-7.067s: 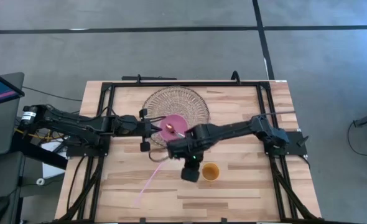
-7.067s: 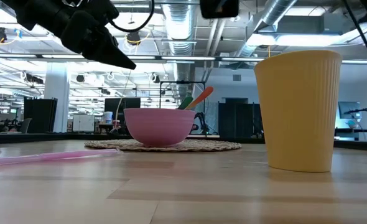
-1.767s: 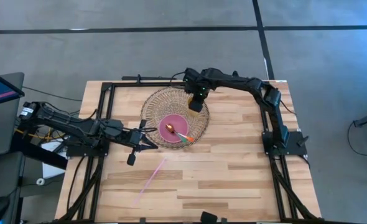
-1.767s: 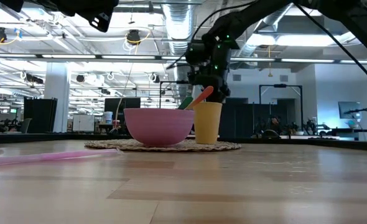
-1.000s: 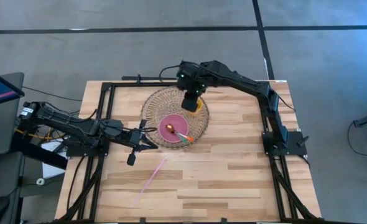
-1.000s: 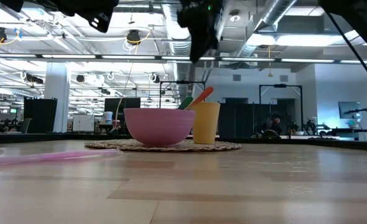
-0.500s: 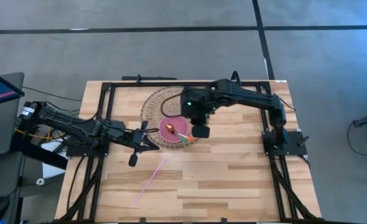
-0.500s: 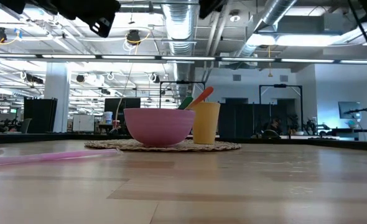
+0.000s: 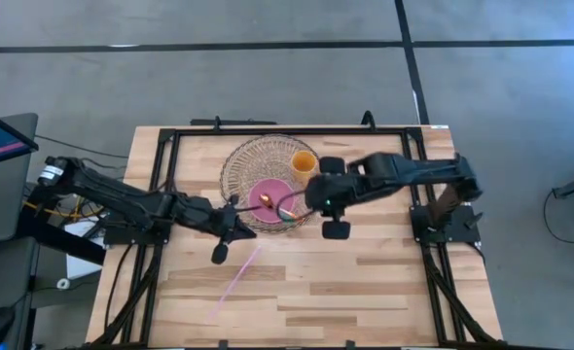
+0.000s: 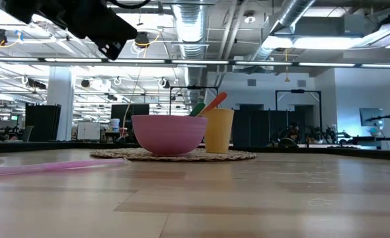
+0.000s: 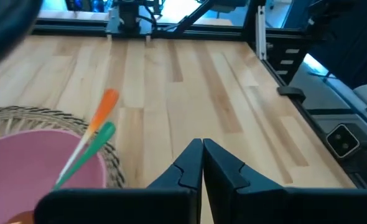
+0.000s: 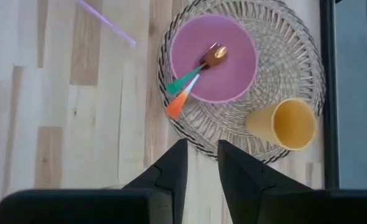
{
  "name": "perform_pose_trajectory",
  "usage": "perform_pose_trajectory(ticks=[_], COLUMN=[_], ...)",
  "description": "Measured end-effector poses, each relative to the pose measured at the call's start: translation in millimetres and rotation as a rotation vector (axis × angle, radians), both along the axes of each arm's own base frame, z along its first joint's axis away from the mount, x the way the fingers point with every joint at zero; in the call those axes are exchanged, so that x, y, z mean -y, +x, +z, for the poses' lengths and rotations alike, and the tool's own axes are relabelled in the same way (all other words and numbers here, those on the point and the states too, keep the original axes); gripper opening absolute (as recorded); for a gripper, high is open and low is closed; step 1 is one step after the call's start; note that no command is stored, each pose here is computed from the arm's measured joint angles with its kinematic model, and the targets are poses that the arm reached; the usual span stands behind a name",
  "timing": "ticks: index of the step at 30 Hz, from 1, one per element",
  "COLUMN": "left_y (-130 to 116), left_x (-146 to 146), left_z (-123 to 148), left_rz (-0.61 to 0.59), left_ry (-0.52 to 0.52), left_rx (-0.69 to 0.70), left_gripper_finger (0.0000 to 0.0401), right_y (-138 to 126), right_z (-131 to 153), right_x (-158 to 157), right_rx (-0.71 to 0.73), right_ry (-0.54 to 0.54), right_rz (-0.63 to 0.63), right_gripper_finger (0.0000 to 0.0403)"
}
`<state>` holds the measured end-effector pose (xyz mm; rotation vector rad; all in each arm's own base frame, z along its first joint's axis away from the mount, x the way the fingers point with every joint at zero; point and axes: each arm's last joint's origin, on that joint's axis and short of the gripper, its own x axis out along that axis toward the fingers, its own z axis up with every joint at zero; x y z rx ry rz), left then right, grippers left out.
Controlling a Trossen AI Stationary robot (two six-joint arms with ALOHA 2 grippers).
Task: Pick & Place Utensil
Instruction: Put the pink straw into the yellow cup
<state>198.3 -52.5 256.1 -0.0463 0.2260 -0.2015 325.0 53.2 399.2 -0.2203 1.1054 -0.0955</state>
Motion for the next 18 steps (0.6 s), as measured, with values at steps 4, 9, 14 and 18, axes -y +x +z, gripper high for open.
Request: perform_pose_trajectory(ticks=[4, 9, 14, 18], left_y=[-1, -3, -1, 4], left_x=[6, 17, 14, 13], left_z=[-1, 5, 6, 5], left_rz=[-0.021, -0.075, -0.028, 0.067], left_ry=[-0.027, -0.048, -0.055, -0.089], left_rx=[-0.012, 0.051, 0.07, 0.08], left_gripper_finger=[0.0012, 0.0012, 0.0012, 0.0017], right_y=[-14, -44, -67, -77], right_z=[-34, -83, -119, -135], right_x=[0, 12, 23, 28], right_rx=[0.035, 0.073, 0.238, 0.384], right_ry=[-0.002, 0.026, 0.085, 0.12], right_rz=[-0.011, -0.111, -0.17, -0.172], right_gripper_finger=[0.0082, 0.0082, 0.0082, 0.0082])
